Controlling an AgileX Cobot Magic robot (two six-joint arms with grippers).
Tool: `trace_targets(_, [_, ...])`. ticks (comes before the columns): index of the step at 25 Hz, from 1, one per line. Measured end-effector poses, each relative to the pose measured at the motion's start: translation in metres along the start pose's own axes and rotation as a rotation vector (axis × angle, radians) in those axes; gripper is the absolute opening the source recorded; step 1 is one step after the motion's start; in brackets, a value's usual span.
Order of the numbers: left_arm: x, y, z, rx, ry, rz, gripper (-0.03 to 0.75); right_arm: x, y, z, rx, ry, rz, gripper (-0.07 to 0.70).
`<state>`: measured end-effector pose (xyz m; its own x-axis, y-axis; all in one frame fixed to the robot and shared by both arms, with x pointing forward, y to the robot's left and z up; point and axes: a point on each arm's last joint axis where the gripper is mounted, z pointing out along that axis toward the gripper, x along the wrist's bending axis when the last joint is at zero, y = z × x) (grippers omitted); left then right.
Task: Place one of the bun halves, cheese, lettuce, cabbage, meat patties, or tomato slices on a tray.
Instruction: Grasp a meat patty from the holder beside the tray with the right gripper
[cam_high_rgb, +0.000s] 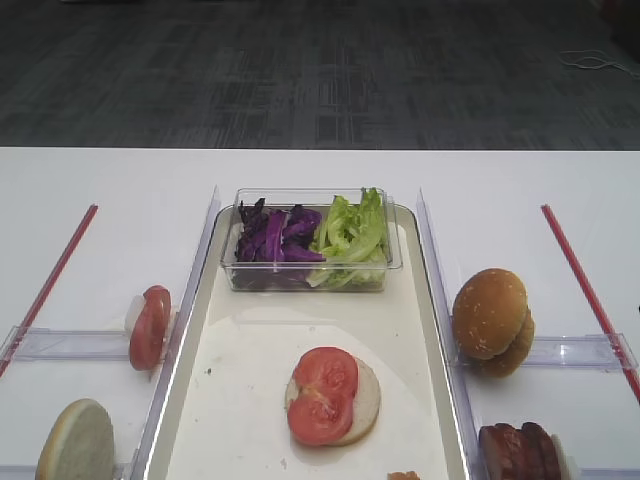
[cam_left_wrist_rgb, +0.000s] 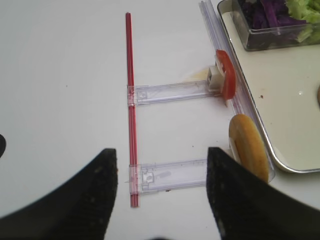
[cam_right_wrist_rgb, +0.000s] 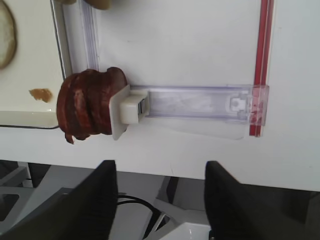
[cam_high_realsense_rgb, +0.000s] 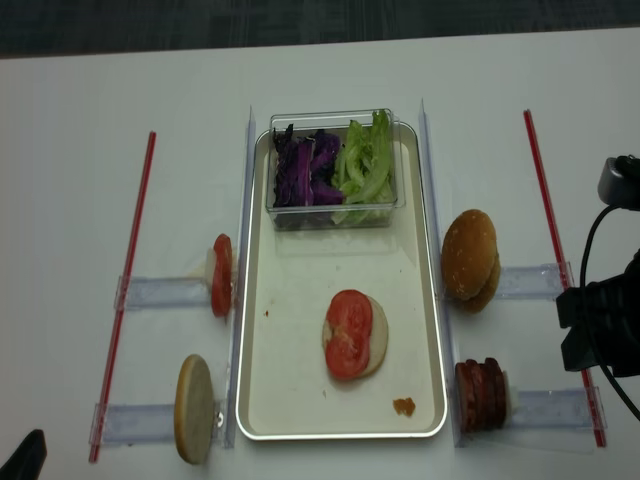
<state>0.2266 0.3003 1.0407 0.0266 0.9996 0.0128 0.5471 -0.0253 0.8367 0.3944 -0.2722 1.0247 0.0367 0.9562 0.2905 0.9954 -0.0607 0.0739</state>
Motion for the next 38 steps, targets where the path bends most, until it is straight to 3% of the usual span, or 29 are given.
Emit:
trace_targets(12, [0.000, 0.000, 0.000, 0.000, 0.000, 0.000, 0.410, 0.007, 0.000, 0.000, 0.001, 0.052, -0.014, 0.402])
trace_targets(18, [0.000, 0.000, 0.000, 0.000, 0.000, 0.000, 0.410, 0.028, -0.004, 0.006, -0.002, 0.061, -0.080, 0.401])
trace_targets(30, [0.000, 0.000, 0.000, 0.000, 0.000, 0.000, 0.410, 0.065, -0.008, 0.032, 0.058, 0.048, -0.139, 0.400])
trace_targets(38, [0.000, 0.000, 0.000, 0.000, 0.000, 0.000, 0.410, 0.082, -0.008, 0.054, 0.100, 0.034, -0.172, 0.354])
